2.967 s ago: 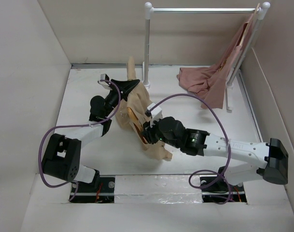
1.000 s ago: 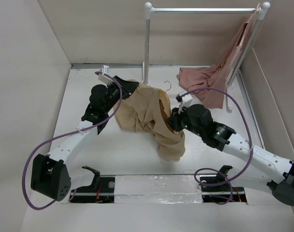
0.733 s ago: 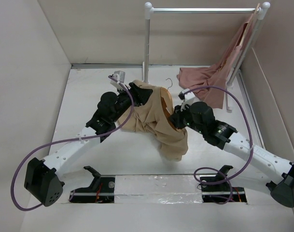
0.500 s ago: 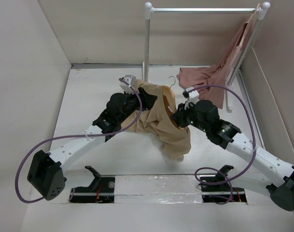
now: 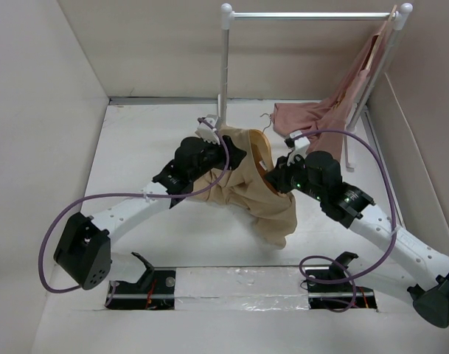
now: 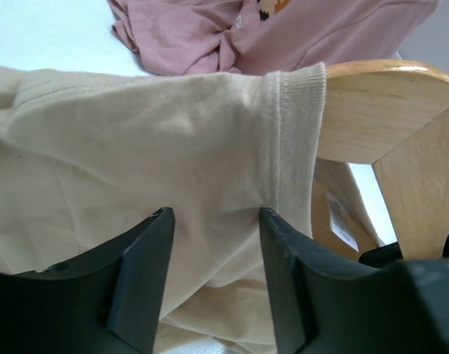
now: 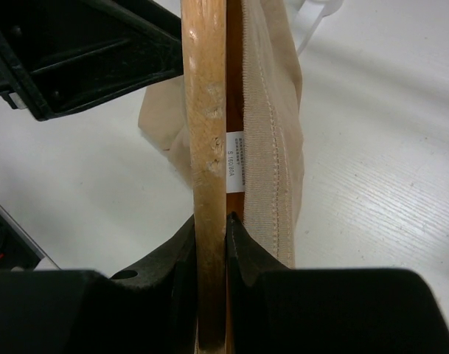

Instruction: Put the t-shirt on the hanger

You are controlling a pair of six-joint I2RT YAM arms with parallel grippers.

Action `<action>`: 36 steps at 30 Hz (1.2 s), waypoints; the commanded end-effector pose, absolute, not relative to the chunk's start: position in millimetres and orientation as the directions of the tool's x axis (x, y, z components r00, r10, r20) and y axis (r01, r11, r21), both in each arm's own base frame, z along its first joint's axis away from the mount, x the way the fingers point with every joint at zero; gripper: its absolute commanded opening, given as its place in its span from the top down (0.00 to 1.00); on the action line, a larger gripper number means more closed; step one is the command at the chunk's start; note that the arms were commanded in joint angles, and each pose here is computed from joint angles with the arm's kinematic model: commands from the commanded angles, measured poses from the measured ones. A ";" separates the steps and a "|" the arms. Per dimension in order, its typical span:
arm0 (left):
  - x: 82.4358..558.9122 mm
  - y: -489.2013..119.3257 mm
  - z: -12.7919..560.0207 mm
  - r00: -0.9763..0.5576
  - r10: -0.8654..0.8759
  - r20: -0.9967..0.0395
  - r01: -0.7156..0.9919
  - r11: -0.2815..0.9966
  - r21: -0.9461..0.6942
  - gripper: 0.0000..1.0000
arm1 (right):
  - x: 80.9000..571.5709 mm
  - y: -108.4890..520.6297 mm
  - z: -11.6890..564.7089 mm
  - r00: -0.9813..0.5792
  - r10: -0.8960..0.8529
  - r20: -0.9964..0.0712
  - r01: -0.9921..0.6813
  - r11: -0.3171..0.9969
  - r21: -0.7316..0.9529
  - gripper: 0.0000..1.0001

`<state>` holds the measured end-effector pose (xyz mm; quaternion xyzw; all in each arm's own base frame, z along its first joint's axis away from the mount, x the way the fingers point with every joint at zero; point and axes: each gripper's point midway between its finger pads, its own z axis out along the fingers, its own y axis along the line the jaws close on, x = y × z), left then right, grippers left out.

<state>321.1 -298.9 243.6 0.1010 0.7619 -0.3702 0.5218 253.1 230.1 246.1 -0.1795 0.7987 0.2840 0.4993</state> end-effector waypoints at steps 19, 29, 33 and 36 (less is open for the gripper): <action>347.6 -298.7 330.3 -0.245 -0.405 -0.881 0.553 0.688 -0.470 1.00 | 253.4 226.2 286.1 -0.343 0.063 -0.937 -0.606 0.747 0.272 1.00; 369.9 -267.1 346.2 -0.187 -0.445 -0.876 0.464 0.746 -0.478 1.00 | 241.6 201.6 311.7 -0.310 0.066 -0.948 -0.567 0.788 0.240 1.00; 372.3 -263.1 343.7 -0.185 -0.435 -0.881 0.440 0.765 -0.470 1.00 | 238.9 193.5 341.4 -0.259 0.073 -0.963 -0.565 0.797 0.213 1.00; 368.5 -262.5 361.5 -0.157 -0.461 -0.874 0.465 0.746 -0.477 1.00 | 238.6 180.2 375.8 -0.202 0.096 -0.975 -0.534 0.823 0.192 1.00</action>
